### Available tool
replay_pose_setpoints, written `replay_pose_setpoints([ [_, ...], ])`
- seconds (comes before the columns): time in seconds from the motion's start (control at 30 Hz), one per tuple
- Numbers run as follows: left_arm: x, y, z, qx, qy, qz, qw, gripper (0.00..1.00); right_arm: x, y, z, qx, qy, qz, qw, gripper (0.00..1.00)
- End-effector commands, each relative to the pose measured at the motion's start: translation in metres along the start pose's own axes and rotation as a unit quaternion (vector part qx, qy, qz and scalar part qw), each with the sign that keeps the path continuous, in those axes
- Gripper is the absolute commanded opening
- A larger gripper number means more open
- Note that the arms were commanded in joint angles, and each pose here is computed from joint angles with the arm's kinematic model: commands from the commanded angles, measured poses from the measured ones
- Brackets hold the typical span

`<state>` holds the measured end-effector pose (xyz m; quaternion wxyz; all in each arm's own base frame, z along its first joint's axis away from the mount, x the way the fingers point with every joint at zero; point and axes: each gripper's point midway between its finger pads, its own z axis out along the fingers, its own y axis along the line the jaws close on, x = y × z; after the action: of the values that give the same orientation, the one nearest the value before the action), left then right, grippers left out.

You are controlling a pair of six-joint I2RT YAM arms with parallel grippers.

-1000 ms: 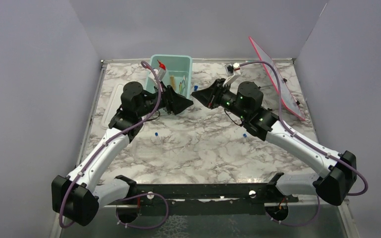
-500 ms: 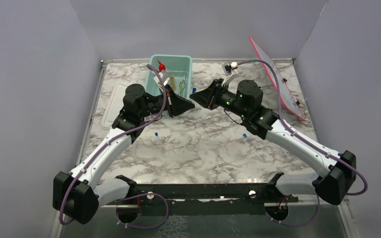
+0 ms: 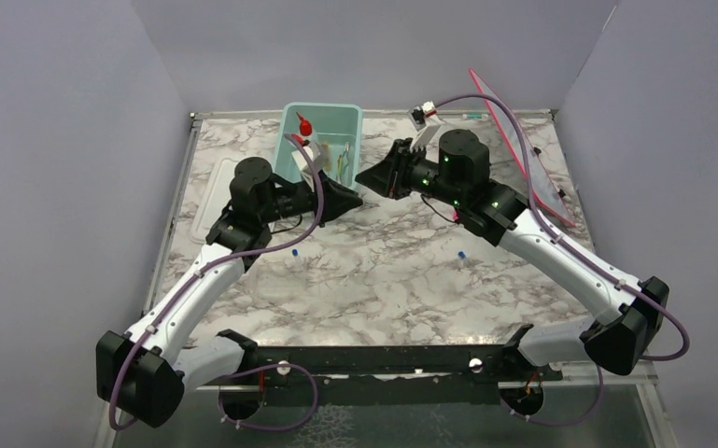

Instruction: Organize the chemistry lab equipment

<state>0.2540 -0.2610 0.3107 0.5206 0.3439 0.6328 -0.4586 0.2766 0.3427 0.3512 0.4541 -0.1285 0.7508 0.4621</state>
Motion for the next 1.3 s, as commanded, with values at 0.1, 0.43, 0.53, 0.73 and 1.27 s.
replay_pose_setpoints([
  [0.1, -0.004, 0.012, -0.007, -0.044, 0.003, 0.033, 0.998, 0.17, 0.006, 0.012, -0.007, -0.029, 0.031, -0.042, 0.998, 0.11],
  [0.43, -0.021, 0.058, -0.062, -0.283, -0.048, 0.006, 0.958, 0.77, 0.012, -0.046, 0.012, 0.07, -0.001, -0.158, 0.985, 0.09],
  [0.53, -0.041, 0.07, -0.097, -0.375, -0.08, 0.006, 0.924, 0.83, 0.029, -0.049, 0.02, 0.081, -0.012, -0.191, 0.978, 0.09],
  [0.73, -0.086, 0.075, -0.153, -0.5, -0.118, -0.014, 0.858, 0.83, 0.086, -0.03, 0.045, 0.075, 0.005, -0.232, 0.97, 0.09],
  [1.27, -0.13, 0.072, -0.159, -0.525, -0.134, -0.049, 0.839, 0.83, 0.205, 0.017, 0.111, 0.083, 0.013, -0.295, 0.952, 0.09],
])
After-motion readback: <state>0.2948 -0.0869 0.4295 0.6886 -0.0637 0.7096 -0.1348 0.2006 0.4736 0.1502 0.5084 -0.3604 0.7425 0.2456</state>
